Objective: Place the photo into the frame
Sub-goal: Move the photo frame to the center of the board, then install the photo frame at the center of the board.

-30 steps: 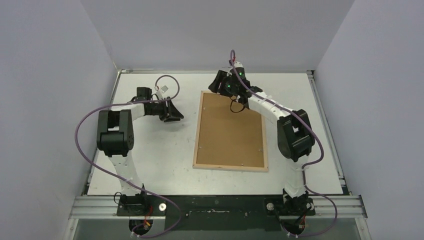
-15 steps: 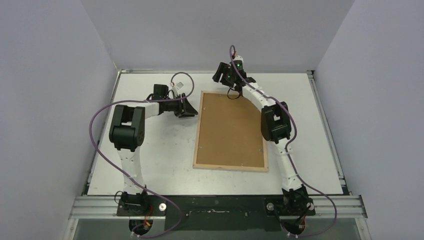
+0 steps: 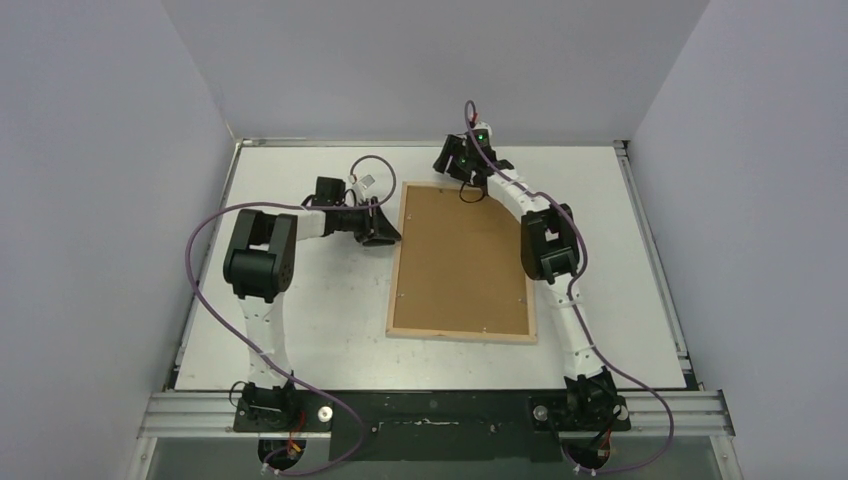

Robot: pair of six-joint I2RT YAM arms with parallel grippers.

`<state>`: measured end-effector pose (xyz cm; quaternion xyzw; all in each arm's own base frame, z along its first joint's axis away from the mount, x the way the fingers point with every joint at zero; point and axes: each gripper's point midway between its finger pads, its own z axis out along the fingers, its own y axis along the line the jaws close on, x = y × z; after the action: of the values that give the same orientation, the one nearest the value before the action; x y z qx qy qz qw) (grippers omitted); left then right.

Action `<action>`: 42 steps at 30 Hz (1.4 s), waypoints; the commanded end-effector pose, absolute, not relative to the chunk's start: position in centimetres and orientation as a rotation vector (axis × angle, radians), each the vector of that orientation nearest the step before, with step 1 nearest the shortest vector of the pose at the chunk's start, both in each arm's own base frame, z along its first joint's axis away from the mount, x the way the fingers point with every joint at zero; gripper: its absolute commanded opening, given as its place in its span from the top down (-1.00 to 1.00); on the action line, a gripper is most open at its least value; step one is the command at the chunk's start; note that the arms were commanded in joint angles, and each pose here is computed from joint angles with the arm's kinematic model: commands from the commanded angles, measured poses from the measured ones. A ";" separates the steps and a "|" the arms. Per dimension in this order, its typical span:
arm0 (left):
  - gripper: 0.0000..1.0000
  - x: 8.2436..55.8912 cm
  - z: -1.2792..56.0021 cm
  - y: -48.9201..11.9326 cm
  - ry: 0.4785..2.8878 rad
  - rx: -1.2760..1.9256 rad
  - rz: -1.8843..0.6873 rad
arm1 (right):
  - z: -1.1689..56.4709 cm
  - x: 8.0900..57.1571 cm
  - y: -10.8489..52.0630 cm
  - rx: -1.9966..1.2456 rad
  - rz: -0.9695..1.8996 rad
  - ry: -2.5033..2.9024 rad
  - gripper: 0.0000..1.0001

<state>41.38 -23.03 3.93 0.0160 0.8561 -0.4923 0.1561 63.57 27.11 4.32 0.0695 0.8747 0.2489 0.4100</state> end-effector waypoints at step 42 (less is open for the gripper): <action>0.59 38.1 5.2 -21.1 2.434 0.107 -1.366 | 9.8 42.8 37.0 0.101 1.169 2.349 -0.33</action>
<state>37.55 -20.97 4.23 0.0243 0.8672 -0.4734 0.1524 45.20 34.46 9.98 0.0549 0.8700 0.3913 0.2950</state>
